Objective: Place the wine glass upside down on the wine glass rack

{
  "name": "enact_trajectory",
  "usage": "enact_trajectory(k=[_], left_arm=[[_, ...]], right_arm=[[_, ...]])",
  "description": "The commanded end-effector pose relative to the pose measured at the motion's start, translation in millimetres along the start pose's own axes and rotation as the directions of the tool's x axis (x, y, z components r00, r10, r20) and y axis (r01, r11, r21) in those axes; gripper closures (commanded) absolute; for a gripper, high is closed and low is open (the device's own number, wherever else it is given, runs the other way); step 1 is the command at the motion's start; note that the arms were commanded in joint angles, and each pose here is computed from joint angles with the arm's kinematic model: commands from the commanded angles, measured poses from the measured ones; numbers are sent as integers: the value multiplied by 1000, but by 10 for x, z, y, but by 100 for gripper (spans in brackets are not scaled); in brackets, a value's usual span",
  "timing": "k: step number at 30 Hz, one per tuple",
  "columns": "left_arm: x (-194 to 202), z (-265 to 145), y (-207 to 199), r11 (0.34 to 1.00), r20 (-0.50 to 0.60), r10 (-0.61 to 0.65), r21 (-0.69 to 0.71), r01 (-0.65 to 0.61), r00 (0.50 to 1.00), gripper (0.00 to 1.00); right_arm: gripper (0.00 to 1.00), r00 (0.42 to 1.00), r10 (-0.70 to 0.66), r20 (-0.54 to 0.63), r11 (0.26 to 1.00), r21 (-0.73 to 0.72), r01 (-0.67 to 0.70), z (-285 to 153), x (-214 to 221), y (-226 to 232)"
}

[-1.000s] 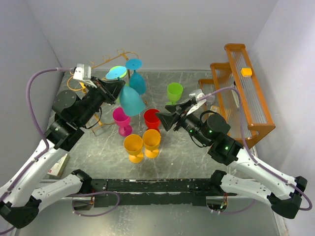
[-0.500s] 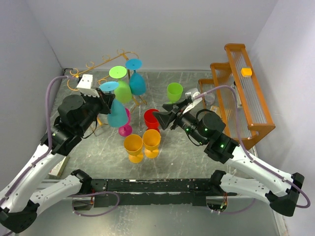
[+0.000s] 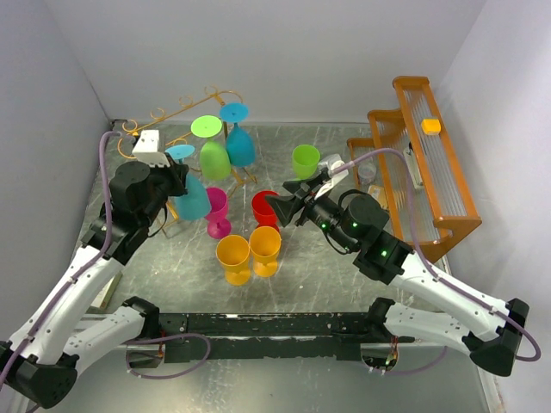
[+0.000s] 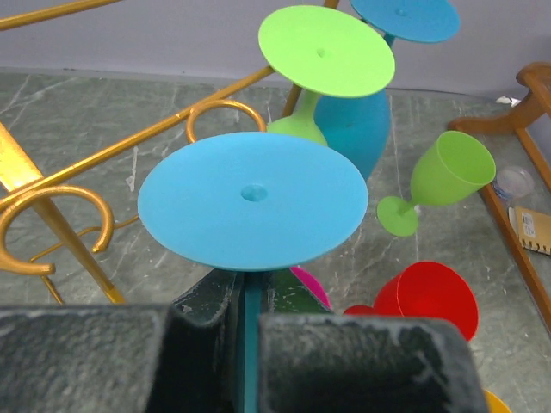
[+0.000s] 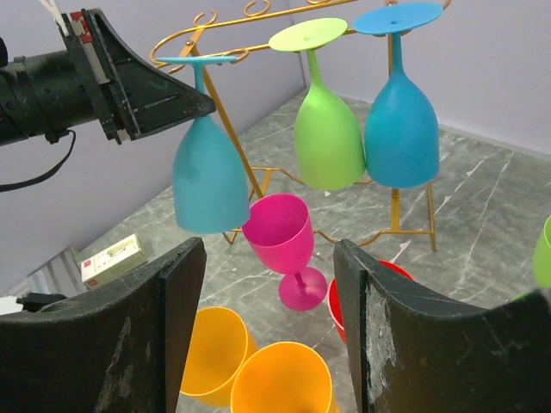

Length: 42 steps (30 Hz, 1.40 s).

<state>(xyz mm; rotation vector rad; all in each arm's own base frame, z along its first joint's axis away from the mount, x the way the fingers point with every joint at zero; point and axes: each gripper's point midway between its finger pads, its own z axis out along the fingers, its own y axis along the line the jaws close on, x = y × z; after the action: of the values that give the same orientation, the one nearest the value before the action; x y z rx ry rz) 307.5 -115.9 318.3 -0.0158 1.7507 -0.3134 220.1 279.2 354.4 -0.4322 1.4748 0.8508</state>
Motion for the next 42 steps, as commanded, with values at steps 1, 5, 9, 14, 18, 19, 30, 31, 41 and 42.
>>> enact_trajectory(k=[1,5,9,14,18,19,30,31,41,42], left_arm=[[-190,77,-21,1000,71,-9,26,7,997,93],[-260,122,-22,1000,102,-11,30,8,995,93],[-276,168,-49,999,106,0,47,-5,994,93],[-256,199,-57,999,105,-5,53,-1,994,93],[-206,248,-16,1000,95,-6,31,3,995,93],[-193,259,-3,1000,93,-7,24,4,996,93],[-126,320,137,999,83,13,-46,-9,996,93],[-121,323,143,999,83,15,-48,-11,996,93],[-117,385,157,998,86,33,-58,-28,996,93],[-116,392,164,998,82,35,-63,-30,996,93]], right_arm=[[38,998,-28,50,1000,1,28,33,-154,9],[38,998,-30,52,1000,-2,30,40,-123,9],[38,998,-32,53,999,-3,32,35,-104,6],[38,998,-46,50,999,9,45,14,-94,-26],[38,997,-50,51,999,8,50,-3,-98,-28],[38,997,-49,52,999,6,48,-5,-102,-23],[37,998,-39,56,999,2,39,-29,-96,-19],[37,998,-39,58,999,1,39,-34,-101,-17],[37,998,-29,57,1000,-1,29,-55,-81,-16],[37,998,-30,59,1000,-1,30,-58,-90,-17]])
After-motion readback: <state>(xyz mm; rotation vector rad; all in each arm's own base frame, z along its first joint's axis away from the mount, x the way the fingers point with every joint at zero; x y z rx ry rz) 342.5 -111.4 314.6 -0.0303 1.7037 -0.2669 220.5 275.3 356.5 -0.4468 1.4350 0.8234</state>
